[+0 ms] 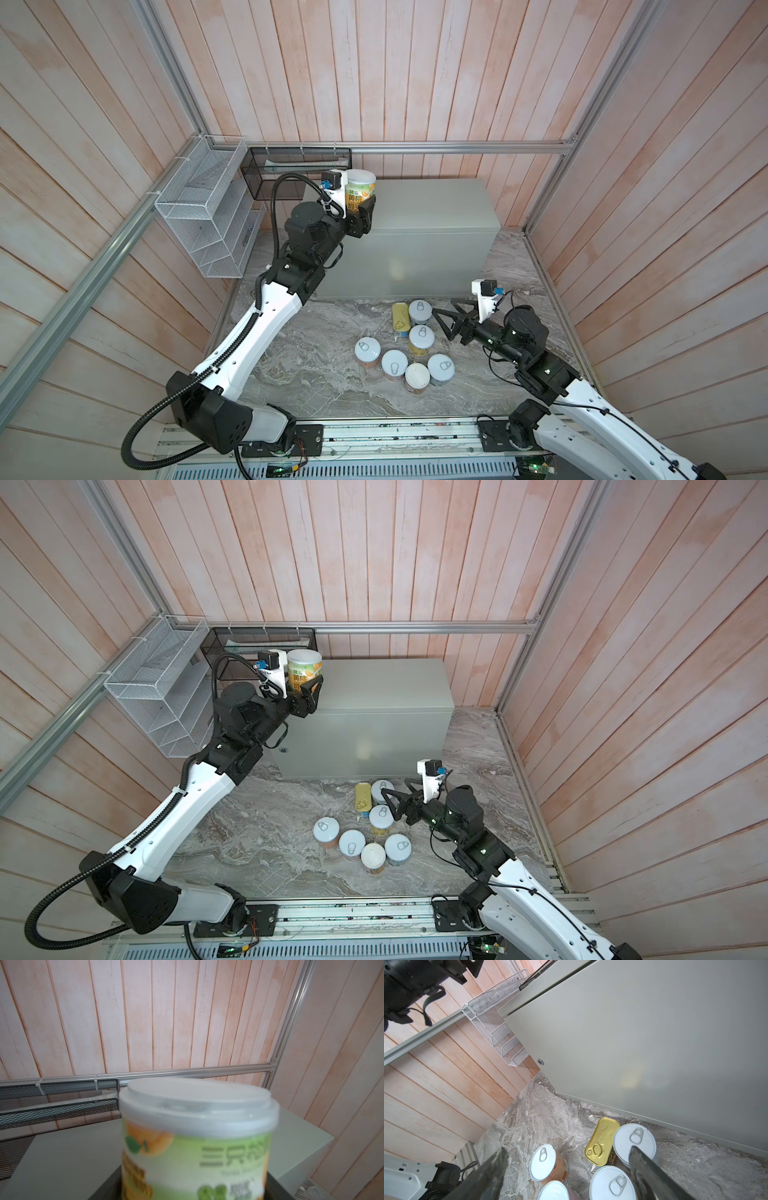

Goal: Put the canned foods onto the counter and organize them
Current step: 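Set the peach jar on the gray cabinet top and open the left gripper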

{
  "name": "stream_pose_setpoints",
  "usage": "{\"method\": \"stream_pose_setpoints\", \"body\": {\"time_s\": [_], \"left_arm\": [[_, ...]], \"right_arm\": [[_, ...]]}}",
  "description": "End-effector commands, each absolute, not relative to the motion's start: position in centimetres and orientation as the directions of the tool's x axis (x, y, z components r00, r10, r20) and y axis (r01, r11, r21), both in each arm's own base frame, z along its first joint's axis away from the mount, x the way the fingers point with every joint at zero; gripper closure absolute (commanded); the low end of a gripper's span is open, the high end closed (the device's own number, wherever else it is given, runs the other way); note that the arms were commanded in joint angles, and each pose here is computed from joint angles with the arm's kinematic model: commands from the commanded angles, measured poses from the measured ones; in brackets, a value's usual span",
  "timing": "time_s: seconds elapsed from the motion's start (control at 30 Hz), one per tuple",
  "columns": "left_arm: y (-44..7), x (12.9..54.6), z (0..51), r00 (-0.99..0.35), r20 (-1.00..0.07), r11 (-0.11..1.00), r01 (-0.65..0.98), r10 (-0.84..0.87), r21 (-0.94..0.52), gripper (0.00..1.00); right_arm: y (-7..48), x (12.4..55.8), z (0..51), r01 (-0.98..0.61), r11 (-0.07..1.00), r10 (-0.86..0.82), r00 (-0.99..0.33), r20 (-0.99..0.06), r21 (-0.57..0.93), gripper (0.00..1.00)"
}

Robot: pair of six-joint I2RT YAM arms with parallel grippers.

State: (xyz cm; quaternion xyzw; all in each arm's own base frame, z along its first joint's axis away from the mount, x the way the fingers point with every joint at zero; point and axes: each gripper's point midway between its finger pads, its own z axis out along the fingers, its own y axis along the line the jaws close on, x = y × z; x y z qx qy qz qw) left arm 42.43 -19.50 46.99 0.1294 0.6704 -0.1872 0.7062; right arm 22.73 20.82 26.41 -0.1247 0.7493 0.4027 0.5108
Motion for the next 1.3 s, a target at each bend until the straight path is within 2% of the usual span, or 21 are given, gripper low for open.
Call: {"method": "stream_pose_setpoints", "body": {"time_s": [0.0, 0.23, 0.43, 1.27], "left_arm": [[-17.7, 42.6, 52.4, 0.197, -0.975, 0.902, 0.432, -0.104, -0.009, 0.52], [-14.6, 46.6, 52.0, 0.190, -0.978, 0.920, 0.391, -0.084, -0.003, 0.52], [-14.1, 48.9, 51.6, 0.171, -0.985, 0.927, 0.373, -0.020, 0.046, 0.52], [-11.1, 52.8, 46.6, 0.060, -0.997, 0.901, 0.434, -0.047, -0.017, 0.50]], "right_arm": [[20.3, 23.0, 26.3, -0.588, 0.661, 0.239, -0.423, -0.874, 0.466, 0.09], [20.1, 23.4, 25.1, -0.562, 0.683, 0.236, -0.436, -0.869, 0.467, 0.08], [20.2, 23.7, 24.1, -0.544, 0.688, 0.236, -0.459, -0.856, 0.481, 0.08], [19.9, 24.1, 21.3, -0.477, 0.707, 0.260, -0.511, -0.819, 0.522, 0.08]]}}
